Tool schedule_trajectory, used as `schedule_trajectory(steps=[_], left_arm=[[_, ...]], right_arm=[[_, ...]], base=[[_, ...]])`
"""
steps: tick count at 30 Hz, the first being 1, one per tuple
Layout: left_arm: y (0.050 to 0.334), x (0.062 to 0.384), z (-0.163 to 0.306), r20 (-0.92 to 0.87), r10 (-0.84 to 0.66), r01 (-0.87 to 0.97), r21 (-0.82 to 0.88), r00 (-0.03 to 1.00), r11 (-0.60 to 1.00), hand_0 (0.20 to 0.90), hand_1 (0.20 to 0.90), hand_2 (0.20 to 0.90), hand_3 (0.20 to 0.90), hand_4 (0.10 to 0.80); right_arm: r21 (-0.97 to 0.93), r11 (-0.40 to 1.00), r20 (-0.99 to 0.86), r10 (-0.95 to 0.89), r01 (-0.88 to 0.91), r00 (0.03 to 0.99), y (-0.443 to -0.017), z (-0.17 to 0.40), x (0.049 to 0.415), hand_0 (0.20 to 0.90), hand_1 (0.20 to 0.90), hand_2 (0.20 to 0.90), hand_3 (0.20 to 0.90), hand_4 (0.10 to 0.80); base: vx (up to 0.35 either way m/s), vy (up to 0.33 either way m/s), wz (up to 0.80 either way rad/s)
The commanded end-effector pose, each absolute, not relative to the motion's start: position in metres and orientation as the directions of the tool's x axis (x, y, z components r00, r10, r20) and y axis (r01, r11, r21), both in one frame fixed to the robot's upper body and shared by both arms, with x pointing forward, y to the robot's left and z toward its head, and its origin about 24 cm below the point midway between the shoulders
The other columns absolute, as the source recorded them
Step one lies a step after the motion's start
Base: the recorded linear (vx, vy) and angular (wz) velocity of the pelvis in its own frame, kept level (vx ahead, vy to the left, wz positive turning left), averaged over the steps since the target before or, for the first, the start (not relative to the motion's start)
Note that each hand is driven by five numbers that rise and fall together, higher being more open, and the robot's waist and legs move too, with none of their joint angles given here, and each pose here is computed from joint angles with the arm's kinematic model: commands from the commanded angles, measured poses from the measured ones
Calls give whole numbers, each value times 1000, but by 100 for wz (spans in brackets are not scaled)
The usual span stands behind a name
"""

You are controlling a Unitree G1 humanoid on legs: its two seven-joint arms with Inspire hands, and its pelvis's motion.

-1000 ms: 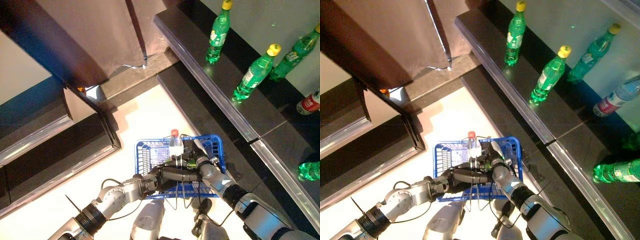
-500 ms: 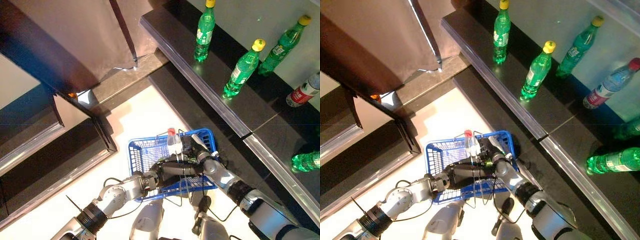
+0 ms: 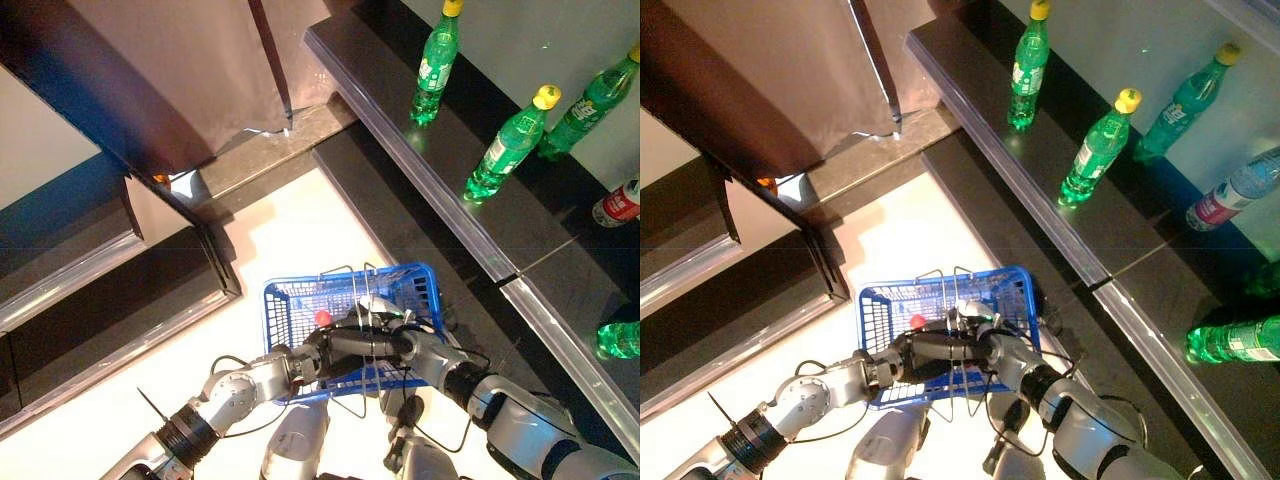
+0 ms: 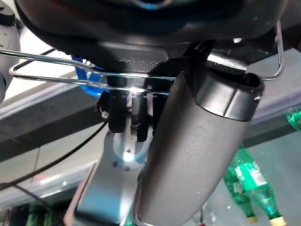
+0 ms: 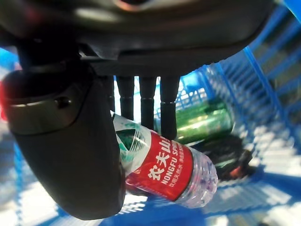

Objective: Pick up the drink and place into the basket.

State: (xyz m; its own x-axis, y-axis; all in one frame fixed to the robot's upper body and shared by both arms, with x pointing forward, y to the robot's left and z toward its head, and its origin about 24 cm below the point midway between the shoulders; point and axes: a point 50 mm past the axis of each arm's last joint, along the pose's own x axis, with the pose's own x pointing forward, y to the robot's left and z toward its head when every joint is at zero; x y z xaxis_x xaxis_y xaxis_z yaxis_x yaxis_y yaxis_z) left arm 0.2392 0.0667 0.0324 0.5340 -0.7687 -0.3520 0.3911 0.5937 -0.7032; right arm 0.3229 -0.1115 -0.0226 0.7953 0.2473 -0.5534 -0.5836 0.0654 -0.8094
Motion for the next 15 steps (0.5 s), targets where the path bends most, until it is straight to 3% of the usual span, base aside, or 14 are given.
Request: schedule_trajectory(steps=[1, 10, 15], left_arm=[[-9, 220, 159, 399, -901, 750, -645, 169, -144, 300, 300, 300, 200, 100], [-22, 223, 156, 402, -902, 756, -637, 157, -152, 300, 300, 300, 200, 100], [-26, 228, 158, 420, -890, 771, -621, 178, -139, 300, 300, 300, 200, 100]], right_arm=[[-892, -159, -451, 396, -423, 800, -62, 34, 356, 300, 300, 300, 200, 100], [-806, -462, -515, 242, -369, 823, -74, 31, 363, 300, 300, 300, 200, 100], [-790, -478, -523, 196, -385, 830, -74, 33, 366, 300, 300, 300, 200, 100]], base=[[-28, 15, 4], [-9, -1, 0], [-48, 25, 0]])
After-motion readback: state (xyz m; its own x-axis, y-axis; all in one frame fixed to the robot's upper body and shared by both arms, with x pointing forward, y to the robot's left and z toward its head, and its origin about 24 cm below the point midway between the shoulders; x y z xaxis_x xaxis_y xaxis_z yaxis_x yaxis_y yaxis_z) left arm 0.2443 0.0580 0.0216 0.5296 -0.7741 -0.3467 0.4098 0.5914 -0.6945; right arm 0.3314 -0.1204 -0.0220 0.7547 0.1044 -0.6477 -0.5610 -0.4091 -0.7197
